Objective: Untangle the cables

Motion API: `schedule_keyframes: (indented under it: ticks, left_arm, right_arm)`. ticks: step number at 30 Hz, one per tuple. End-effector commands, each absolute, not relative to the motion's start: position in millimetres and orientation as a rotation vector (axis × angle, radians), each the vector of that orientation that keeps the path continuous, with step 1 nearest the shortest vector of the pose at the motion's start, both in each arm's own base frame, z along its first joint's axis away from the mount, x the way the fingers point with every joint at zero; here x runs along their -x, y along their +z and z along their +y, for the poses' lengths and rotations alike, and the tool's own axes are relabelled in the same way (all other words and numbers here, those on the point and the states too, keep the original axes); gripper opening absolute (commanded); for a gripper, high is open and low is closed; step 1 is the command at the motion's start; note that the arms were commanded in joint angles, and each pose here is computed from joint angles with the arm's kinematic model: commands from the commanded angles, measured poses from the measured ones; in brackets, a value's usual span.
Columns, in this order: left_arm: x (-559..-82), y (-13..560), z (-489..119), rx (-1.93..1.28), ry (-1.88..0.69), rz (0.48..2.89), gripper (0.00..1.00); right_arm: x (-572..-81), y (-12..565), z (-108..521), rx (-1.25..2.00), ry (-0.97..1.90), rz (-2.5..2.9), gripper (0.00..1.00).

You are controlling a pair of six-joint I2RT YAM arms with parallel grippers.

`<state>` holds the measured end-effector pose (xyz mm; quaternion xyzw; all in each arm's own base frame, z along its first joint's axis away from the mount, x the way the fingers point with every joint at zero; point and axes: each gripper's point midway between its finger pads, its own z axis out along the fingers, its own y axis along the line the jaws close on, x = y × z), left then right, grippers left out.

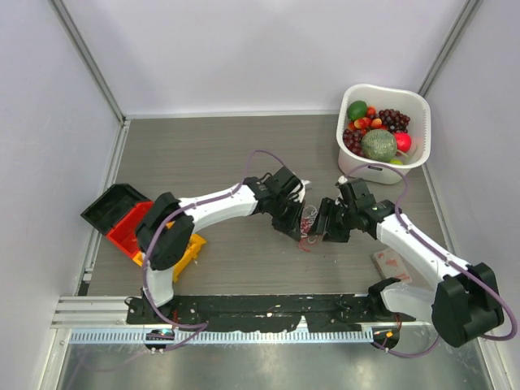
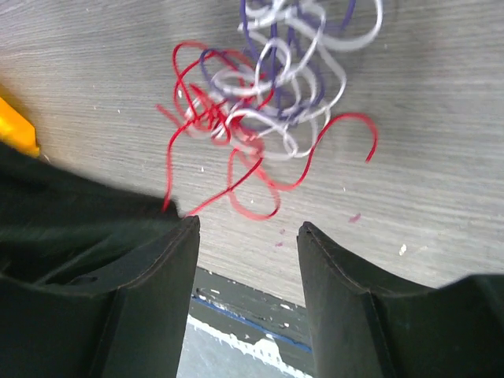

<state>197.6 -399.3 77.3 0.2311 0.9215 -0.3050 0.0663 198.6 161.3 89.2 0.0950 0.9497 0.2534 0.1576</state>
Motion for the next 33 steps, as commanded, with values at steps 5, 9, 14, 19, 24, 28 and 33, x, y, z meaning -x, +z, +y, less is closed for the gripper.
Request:
schedule_keyframes:
  ticks: [5,9,14,19,24,28,33]
  left_arm:
    - [-184,158,-408,-0.738,-1.160,2.587,0.00]
    - [-181,197,-420,-0.830,-1.262,2.483,0.00]
    - [-177,287,-424,-0.841,-1.405,2.247,0.00]
    - [-174,438,-395,-0.783,-1.416,1.839,0.00]
    - [-165,557,-344,-0.627,-1.366,1.563,0.00]
    - [-152,604,-318,-0.578,-1.373,1.468,0.00]
    - [-155,617,-298,-0.476,-1.331,1.456,0.00]
  right_arm:
    - [-236,85,200,-0.203,0.862,2.672,0.56]
    - [-259,82,217,-0.205,0.929,2.641,0.55]
    - [-263,57,210,-0.266,0.846,2.721,0.53]
    - [-257,41,183,-0.322,0.751,2.751,0.52]
    - [-258,36,169,-0.352,0.695,2.751,0.52]
    - [-261,36,158,-0.355,0.611,2.736,0.53]
    - [-263,38,143,-0.359,0.508,2.713,0.53]
